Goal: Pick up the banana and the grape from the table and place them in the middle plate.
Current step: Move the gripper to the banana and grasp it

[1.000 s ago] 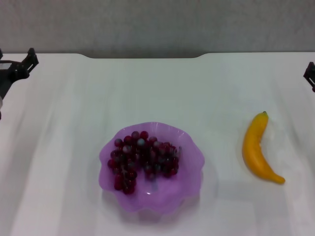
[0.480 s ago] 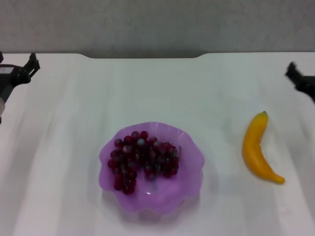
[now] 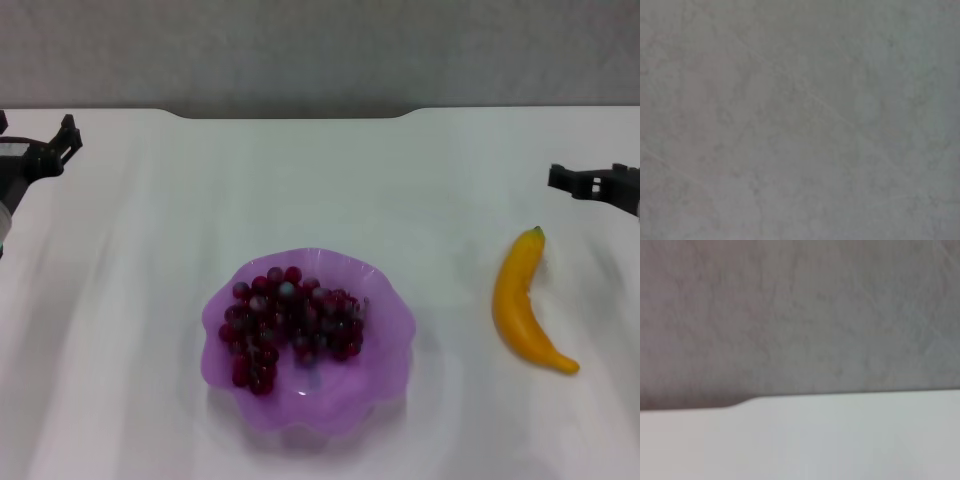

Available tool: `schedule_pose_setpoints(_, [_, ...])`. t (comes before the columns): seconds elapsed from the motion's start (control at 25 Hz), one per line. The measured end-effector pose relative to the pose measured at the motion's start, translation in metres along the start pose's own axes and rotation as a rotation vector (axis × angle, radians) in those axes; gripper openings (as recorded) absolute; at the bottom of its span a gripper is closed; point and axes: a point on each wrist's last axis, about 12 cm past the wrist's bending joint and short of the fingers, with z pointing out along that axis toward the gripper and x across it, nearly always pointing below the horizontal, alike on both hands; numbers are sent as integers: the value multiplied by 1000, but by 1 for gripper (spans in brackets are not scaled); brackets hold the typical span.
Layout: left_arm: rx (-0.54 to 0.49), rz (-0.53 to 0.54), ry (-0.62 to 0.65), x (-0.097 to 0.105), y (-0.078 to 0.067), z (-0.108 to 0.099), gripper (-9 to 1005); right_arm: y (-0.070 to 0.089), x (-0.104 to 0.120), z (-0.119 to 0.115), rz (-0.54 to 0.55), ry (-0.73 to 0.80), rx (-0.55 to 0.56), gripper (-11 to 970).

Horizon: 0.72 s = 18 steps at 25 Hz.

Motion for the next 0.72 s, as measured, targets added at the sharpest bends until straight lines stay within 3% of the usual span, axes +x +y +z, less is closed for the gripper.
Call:
schedule_pose_setpoints(0.28, [13, 18, -3, -1, -7, 1, 890, -4, -7, -8, -98, 124, -1, 869])
schedule_pose_setpoints(0.48, [19, 19, -3, -1, -10, 2, 891, 8, -8, -10, 3, 74, -62, 868])
schedule_pose_setpoints(0.72, [28, 27, -2, 0, -14, 2, 890, 17, 5, -11, 120, 69, -145, 868])
